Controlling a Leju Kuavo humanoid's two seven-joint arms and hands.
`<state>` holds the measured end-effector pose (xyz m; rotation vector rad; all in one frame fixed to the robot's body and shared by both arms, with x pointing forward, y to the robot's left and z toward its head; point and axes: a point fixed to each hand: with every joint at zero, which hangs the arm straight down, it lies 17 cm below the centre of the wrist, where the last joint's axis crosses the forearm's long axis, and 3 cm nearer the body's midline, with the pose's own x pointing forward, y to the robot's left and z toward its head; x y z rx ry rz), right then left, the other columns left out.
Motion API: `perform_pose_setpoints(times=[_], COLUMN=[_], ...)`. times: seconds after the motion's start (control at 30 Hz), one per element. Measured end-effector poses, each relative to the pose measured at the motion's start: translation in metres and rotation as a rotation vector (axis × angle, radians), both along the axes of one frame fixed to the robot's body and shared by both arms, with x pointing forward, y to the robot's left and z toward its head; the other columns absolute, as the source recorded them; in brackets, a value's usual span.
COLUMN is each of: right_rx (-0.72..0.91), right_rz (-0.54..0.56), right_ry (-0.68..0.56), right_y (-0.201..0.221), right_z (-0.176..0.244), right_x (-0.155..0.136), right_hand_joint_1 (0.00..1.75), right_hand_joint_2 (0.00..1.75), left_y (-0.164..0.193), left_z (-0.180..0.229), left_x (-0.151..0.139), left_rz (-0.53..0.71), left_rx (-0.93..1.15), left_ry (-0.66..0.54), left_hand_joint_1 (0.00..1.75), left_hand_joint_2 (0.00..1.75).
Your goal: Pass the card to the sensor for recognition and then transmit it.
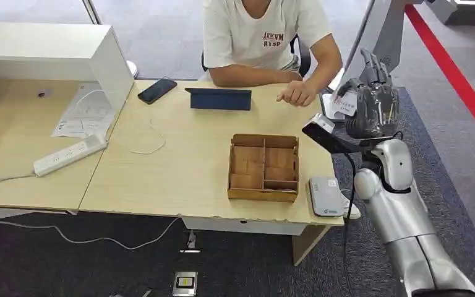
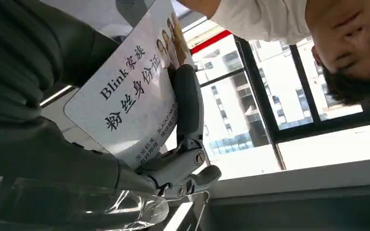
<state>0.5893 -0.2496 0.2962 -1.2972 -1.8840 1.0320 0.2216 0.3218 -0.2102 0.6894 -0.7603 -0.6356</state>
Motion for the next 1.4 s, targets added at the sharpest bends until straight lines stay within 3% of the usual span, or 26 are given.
perform_pose_setpoints(times=[0.3, 0.67, 0.97, 1.4], right_rx=[-0.039, -0.091, -0.08, -0.106], right_rz=[0.001, -0.013, 0.017, 0.064], right_ry=[0.158, 0.241, 0.261, 0.376], right_y=[-0.011, -0.038, -0.035, -0.019], right_z=[-0.055, -0.09, -0.1, -0.152], right_x=[-0.01, -0.018, -0.02, -0.02], right_hand_joint_1=[1.75, 1.75, 1.75, 1.75], right_hand_joint_2=[1.75, 1.75, 1.75, 1.75], left_y=[0.003, 0.011, 0.017, 0.023], left_z=[-0.001, -0.002, -0.005, -0.007], left_x=[-0.002, -0.006, -0.011, -0.016], left_rz=[0.021, 0.065, 0.111, 0.158], left_rx=[0.004, 0.024, 0.029, 0.035], left_ry=[0.007, 0.027, 0.051, 0.072], left_hand_joint_1=[0.0, 0.0, 0.0, 0.0], left_hand_joint_2=[1.75, 1.75, 1.75, 1.75])
